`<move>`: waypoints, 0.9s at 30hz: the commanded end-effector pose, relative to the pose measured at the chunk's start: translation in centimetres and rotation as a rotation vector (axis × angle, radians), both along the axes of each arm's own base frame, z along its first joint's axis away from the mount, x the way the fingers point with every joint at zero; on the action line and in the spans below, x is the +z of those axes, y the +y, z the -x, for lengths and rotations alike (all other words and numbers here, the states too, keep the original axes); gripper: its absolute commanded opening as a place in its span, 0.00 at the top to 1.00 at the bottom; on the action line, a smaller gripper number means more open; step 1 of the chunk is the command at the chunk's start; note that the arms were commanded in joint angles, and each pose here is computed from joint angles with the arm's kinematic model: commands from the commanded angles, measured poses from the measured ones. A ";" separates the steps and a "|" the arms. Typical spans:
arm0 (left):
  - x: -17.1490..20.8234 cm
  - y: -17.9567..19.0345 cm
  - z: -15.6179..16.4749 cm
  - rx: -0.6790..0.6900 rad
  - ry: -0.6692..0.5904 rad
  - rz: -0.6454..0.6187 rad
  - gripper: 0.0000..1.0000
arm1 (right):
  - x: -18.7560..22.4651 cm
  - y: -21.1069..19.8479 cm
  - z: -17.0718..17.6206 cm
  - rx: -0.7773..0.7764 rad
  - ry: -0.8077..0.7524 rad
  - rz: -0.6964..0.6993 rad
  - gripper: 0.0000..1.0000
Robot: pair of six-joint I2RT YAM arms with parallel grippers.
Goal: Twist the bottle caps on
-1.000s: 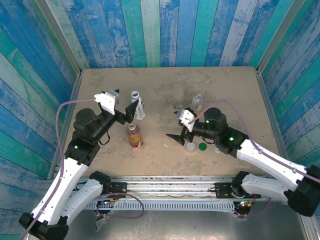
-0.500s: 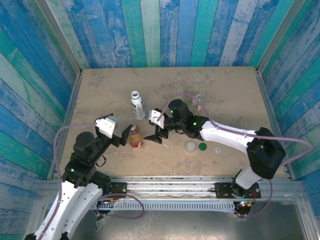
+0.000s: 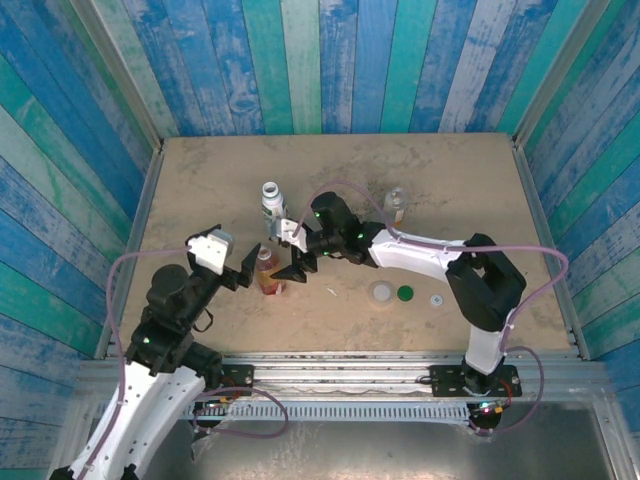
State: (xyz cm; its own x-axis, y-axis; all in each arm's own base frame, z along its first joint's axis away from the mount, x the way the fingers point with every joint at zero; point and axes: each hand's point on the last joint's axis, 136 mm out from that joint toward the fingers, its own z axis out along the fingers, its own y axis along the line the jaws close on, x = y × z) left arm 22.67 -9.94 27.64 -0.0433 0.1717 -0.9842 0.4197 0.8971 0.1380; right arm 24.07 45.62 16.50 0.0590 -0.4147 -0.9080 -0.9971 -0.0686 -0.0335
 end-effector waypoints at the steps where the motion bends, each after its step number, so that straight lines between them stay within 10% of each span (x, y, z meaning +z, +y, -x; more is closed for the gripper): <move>1: -0.1 -0.5 -0.2 -0.021 -0.009 -0.007 0.06 | 0.1 1.1 1.0 0.060 0.023 -0.015 0.07; 27: -0.6 -1.2 0.1 -0.068 -0.003 -0.016 0.06 | -2.3 2.4 0.8 0.066 0.058 0.001 0.46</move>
